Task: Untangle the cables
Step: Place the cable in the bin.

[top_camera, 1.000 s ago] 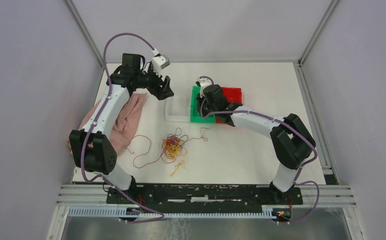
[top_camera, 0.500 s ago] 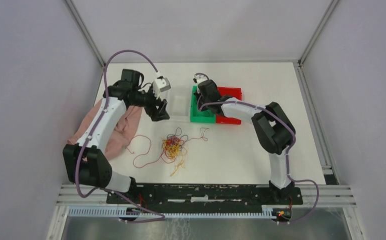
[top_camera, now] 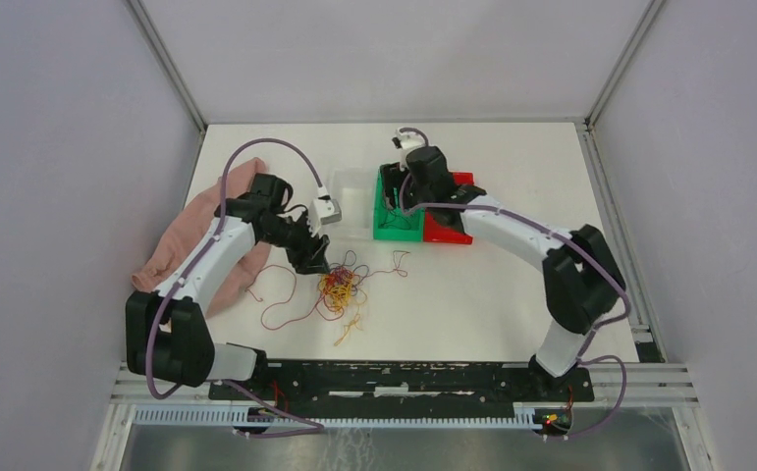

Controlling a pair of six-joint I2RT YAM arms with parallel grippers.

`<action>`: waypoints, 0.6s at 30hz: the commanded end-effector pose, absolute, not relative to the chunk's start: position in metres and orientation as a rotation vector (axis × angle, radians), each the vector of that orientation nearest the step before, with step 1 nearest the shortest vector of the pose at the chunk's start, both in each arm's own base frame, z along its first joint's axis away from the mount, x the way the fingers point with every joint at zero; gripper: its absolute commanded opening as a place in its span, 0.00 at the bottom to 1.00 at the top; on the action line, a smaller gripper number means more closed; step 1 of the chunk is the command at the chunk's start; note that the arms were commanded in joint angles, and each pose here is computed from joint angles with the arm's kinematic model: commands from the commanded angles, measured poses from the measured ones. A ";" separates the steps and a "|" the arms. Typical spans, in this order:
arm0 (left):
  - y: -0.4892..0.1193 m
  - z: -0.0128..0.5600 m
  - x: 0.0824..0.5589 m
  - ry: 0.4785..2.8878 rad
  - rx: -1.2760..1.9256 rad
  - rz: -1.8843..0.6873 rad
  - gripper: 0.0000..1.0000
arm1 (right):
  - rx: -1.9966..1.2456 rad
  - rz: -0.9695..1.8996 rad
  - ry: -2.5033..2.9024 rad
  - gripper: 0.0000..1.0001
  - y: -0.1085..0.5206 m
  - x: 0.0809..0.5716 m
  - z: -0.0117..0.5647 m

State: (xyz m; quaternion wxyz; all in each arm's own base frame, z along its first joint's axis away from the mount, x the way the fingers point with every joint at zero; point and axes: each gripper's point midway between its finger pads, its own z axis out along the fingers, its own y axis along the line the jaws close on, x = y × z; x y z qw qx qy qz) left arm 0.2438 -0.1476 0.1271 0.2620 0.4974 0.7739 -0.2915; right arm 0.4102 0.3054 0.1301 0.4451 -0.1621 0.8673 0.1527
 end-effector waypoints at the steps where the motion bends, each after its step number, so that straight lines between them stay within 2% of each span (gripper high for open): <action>1: -0.148 0.137 0.250 1.941 1.456 -0.679 0.62 | -0.305 0.525 1.969 0.73 0.312 0.391 0.217; 3: -0.147 0.140 0.250 1.926 1.468 -0.666 0.61 | -0.294 0.630 1.991 0.72 0.322 0.373 0.213; 9: -0.153 0.161 0.250 1.850 1.463 -0.663 0.60 | -0.211 0.966 2.123 0.59 0.369 0.337 0.160; 18: -0.156 0.188 0.251 1.781 1.450 -0.637 0.60 | -0.192 1.109 2.209 0.59 0.402 0.318 0.118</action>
